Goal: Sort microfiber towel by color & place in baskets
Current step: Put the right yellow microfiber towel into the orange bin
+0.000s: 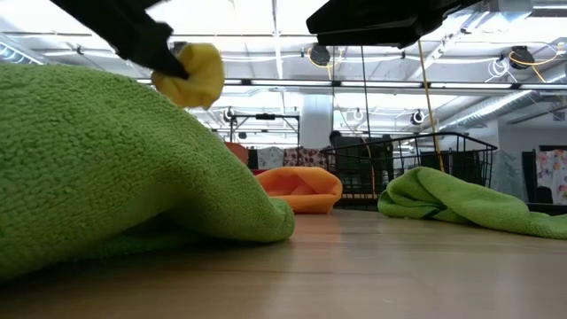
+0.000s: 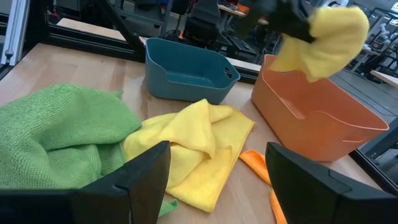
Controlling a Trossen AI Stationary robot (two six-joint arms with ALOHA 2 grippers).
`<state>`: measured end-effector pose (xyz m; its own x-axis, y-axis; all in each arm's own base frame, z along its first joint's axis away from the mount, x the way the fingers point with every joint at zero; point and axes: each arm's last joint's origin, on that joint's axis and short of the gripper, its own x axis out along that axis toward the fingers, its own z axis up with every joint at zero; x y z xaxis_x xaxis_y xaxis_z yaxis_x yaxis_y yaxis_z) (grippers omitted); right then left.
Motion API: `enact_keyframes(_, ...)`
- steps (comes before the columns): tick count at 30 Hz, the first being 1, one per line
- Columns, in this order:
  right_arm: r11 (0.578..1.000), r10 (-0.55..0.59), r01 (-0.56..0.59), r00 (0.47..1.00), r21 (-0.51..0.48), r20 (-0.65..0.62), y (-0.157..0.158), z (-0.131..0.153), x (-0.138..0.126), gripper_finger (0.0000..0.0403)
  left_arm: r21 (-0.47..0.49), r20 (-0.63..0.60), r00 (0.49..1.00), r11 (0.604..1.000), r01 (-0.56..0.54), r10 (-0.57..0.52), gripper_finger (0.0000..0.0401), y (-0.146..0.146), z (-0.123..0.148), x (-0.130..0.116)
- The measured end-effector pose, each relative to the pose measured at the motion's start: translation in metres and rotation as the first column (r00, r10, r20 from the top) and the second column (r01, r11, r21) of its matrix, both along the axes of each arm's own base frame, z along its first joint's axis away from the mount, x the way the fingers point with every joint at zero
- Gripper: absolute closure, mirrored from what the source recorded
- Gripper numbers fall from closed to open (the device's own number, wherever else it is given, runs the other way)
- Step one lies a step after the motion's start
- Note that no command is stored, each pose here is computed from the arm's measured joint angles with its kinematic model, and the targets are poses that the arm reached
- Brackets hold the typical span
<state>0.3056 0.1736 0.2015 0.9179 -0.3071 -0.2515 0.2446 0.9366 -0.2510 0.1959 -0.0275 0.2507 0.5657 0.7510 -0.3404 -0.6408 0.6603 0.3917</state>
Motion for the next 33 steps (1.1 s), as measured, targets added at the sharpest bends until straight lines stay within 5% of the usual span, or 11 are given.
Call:
enact_keyframes(12, 1.000, -0.011, 0.011, 1.000, 0.002, -0.022, -0.003, -0.003, 0.000, 0.0148, -0.184, -0.092, 0.995, 0.982, -0.051, 0.034, 0.0372, 0.066, 0.006, -0.013)
enact_keyframes(26, 1.000, -0.009, 0.009, 1.000, 0.004, -0.027, -0.003, -0.003, 0.000, 0.0148, -0.167, -0.189, 0.945, 0.939, -0.300, 0.268, 0.0372, 0.116, -0.004, -0.024)
enact_keyframes(33, 1.000, -0.014, 0.014, 0.999, 0.008, -0.039, -0.003, -0.005, -0.001, 0.0148, -0.190, -0.231, 0.934, 0.929, -0.319, 0.273, 0.0372, 0.124, -0.015, -0.016)
